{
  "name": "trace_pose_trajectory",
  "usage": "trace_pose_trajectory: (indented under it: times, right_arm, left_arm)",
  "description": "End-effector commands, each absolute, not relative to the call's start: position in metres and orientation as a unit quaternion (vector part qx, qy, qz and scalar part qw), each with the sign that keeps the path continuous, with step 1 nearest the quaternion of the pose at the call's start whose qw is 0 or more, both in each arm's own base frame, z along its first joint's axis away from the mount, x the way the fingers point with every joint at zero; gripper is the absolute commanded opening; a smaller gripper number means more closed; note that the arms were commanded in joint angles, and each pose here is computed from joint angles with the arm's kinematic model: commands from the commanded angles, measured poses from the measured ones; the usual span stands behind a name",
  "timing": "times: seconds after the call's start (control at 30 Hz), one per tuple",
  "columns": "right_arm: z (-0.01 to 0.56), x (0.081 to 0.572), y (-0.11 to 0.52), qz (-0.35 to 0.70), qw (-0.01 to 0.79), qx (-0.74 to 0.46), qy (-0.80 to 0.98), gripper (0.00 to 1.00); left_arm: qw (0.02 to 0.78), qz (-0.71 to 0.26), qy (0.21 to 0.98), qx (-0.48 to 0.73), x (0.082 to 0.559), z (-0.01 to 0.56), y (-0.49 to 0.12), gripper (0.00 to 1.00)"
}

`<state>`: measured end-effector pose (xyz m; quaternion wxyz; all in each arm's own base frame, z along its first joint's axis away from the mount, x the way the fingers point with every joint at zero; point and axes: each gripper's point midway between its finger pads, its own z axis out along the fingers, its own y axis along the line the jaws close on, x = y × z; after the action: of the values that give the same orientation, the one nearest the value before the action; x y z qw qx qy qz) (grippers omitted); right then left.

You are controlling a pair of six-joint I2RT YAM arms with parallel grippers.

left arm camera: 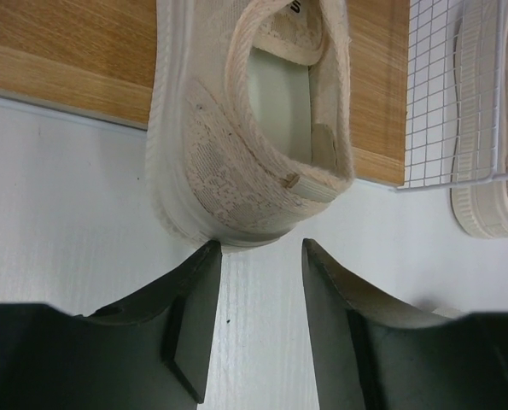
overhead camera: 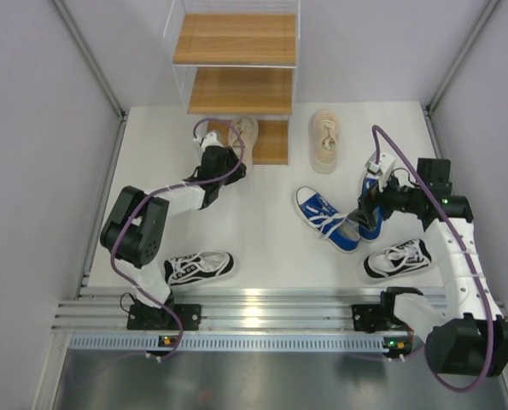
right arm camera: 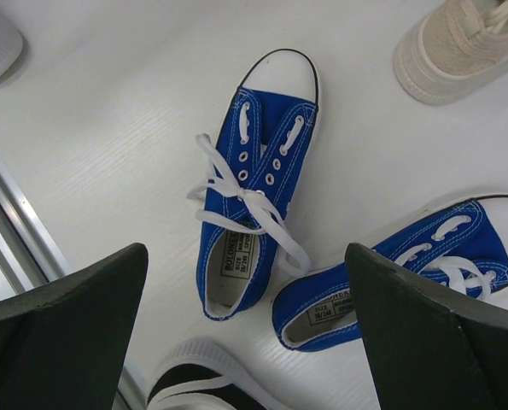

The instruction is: Place and organize the shoes onto the shoe shelf

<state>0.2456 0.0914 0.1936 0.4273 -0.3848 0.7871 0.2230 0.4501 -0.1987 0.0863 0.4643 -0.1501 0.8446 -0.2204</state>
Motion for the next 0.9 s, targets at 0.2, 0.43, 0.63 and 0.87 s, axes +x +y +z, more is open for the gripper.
trace_pose_trajectory:
  times: [0.2, 0.43, 0.63, 0.87]
  right_arm:
    - [0.213, 0.266, 0.101, 0.252, 0.455, -0.395, 0.757, 0.99]
    - [0.208, 0.312, 0.098, 0.171, 0.481, -0.6, 0.616, 0.99]
    - [0.195, 0.372, 0.102, 0.186, 0.433, -0.678, 0.564, 0.87]
    - [0.176, 0.445, 0.129, 0.15, 0.425, -0.704, 0.549, 0.87]
  left_arm:
    - [0.542, -0.279, 0.788, -0.088, 0.444, 0.161, -0.202, 0.63]
    - [0.52, -0.261, 0.81, -0.07, 0.394, 0.16, -0.183, 0.7]
    - [0.528, -0.204, 0.822, -0.061, 0.347, 0.176, -0.146, 0.71]
    - [0.573, -0.106, 0.805, -0.112, 0.296, 0.216, -0.078, 0.91]
